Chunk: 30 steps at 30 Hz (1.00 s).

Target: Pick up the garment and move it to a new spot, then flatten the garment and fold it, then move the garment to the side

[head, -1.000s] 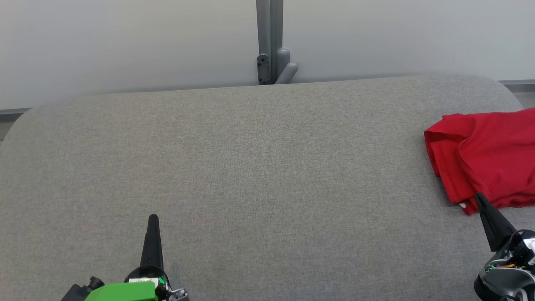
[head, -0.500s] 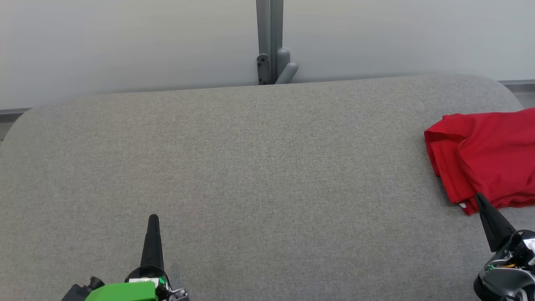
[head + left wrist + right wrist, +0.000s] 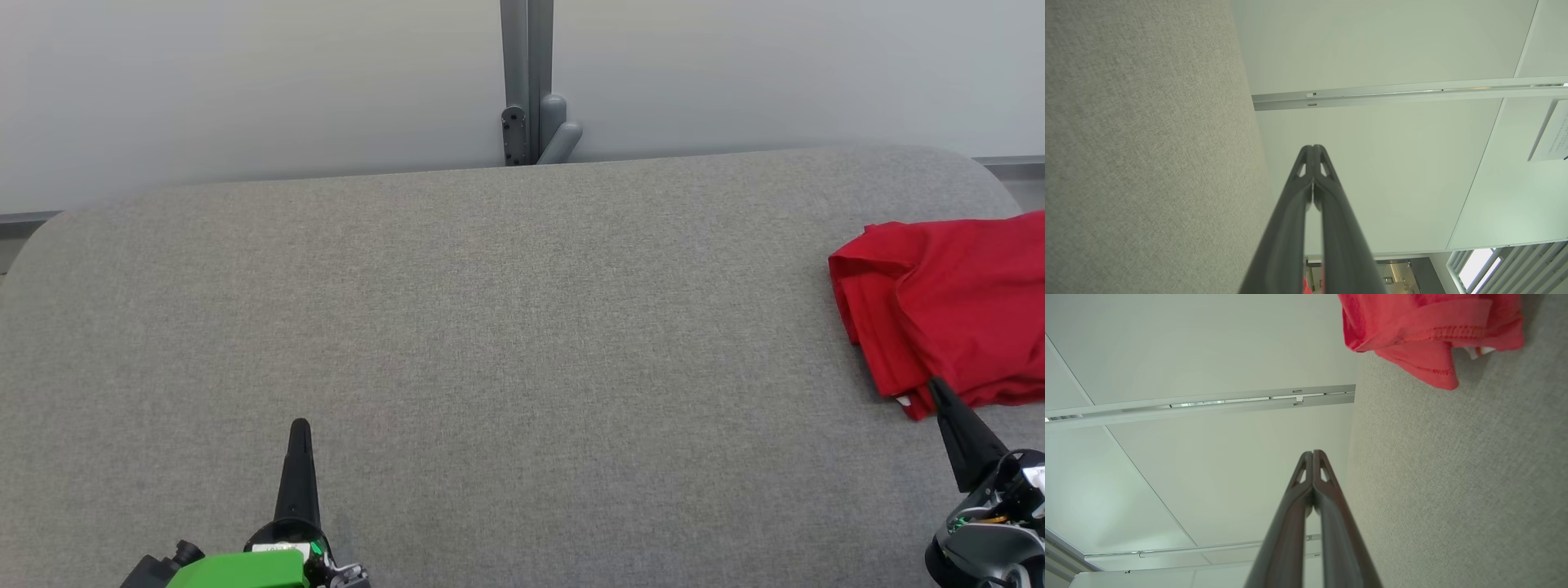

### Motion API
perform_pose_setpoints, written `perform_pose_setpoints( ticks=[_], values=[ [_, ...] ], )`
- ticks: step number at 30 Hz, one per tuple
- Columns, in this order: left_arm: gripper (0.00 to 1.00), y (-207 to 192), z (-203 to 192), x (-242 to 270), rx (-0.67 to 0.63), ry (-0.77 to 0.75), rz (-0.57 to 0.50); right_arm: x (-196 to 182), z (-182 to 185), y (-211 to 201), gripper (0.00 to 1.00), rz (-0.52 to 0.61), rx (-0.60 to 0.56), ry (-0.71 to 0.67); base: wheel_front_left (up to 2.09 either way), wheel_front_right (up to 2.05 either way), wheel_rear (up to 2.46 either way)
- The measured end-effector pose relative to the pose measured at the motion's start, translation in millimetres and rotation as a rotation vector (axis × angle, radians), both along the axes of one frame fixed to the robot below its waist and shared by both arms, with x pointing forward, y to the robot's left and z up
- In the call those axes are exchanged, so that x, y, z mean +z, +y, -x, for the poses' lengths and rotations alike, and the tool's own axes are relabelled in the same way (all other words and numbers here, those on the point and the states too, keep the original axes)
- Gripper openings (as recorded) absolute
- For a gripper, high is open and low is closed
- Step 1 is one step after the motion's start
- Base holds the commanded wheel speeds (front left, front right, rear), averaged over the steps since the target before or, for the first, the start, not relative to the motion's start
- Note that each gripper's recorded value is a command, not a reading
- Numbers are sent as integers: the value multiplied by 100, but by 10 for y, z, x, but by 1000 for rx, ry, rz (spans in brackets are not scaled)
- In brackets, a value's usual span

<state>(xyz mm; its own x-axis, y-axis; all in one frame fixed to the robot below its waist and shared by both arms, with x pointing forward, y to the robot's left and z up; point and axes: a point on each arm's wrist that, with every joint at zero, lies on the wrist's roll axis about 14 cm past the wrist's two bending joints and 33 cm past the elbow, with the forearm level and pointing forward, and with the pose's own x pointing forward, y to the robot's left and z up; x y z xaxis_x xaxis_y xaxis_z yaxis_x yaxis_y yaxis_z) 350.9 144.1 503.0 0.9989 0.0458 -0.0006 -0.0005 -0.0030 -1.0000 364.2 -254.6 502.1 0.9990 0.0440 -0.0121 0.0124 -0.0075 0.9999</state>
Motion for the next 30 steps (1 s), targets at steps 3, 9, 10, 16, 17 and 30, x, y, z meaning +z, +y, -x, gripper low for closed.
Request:
perform_pose_setpoints(
  ticks=[3, 9, 10, 16, 17, 30],
  values=[
    [0, 0, 0, 0, 0, 0, 0, 0, 0, -1, 0, 0, -1, 0, 0, 0, 0],
    [0, 0, 0, 0, 0, 0, 0, -1, 1, 1, 0, 0, 1, 0, 0, 0, 0],
    [0, 0, 0, 0, 0, 0, 0, -1, 1, 0, 0, 0, 1, 0, 0, 0, 0],
    [0, 0, 0, 0, 0, 0, 0, -2, 1, -1, 0, 0, 0, 1, 0, 0, 0],
    [0, 0, 0, 0, 0, 0, 0, -2, 2, -1, 0, 0, 0, 1, 0, 0, 0],
    [0, 0, 0, 0, 0, 0, 0, -1, 2, 2, 0, -1, 2, 0, 0, 0, 0]
  ],
)
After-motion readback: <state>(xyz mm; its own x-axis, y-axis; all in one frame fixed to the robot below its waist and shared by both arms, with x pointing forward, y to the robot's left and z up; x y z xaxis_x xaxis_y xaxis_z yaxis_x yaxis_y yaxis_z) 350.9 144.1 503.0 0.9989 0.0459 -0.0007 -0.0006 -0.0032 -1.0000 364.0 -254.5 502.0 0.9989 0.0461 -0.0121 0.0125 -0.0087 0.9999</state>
